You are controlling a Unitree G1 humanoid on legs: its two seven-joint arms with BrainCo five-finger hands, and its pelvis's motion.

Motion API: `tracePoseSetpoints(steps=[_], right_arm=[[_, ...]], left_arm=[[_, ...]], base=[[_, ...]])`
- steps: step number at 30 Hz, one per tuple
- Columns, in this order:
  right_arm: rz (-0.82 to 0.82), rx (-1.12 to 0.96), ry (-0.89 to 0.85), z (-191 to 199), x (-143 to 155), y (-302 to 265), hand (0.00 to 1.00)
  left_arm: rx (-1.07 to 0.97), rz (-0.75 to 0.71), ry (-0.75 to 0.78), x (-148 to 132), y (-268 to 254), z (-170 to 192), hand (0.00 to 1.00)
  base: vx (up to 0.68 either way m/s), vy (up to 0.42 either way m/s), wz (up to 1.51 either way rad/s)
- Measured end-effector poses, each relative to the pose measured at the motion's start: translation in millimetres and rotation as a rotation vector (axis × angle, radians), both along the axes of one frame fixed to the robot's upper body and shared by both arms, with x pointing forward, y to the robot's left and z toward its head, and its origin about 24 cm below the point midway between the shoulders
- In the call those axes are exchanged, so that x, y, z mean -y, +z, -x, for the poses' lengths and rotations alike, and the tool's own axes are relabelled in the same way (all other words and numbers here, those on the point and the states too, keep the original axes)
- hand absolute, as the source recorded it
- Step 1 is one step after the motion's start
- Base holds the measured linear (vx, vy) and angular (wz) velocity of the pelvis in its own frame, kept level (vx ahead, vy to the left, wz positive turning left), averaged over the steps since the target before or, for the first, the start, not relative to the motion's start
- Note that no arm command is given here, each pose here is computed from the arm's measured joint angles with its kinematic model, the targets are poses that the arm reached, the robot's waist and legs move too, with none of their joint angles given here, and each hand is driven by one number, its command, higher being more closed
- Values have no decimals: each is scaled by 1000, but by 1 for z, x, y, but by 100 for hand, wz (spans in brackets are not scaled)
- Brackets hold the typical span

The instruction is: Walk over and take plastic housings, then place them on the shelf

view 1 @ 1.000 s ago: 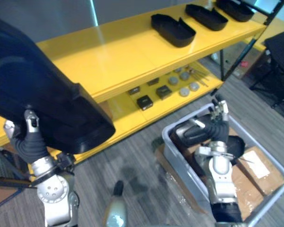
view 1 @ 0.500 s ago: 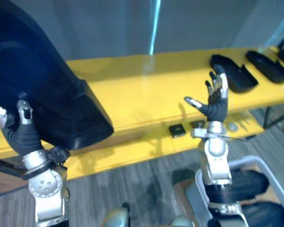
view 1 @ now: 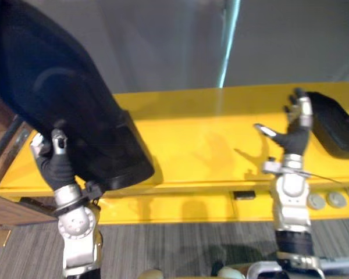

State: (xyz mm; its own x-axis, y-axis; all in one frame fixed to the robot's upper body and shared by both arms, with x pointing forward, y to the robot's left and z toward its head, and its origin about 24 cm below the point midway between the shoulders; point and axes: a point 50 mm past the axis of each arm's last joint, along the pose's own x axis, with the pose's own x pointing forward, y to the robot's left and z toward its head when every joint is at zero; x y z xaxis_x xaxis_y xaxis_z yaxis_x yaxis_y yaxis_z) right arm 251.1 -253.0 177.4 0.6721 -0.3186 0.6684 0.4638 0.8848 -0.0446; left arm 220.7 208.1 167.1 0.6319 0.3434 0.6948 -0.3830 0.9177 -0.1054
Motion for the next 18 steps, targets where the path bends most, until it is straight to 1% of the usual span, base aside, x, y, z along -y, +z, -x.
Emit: tracePoseSetpoints(steps=[2,5,8,11,12,16,18], right_arm=[[49,84,-27,13,-2,18,0],[88,160,-90,32,5,31,0],[100,193,-150,46,15,36,0],[112,203,-197,59,23,37,0],[114,206,-201,61,23,37,0],[85,187,-161,69,25,31,0],[68,176,-138,72,23,28,0]], left_arm=[[4,-48,-9,-2,5,-2,100],[-44,-84,-52,0,0,-11,100],[-108,-53,-123,2,-8,-27,100],[-139,-45,-214,2,-4,-46,100],[-140,-48,-224,2,-2,-50,100],[-210,1,-320,1,6,-90,100],[-252,12,-326,-3,11,-108,100]], base=[[7,0,-35],[6,3,-42],[-4,14,-52],[-4,3,-53],[4,8,-61],[-10,-9,-41],[-26,-15,-34]])
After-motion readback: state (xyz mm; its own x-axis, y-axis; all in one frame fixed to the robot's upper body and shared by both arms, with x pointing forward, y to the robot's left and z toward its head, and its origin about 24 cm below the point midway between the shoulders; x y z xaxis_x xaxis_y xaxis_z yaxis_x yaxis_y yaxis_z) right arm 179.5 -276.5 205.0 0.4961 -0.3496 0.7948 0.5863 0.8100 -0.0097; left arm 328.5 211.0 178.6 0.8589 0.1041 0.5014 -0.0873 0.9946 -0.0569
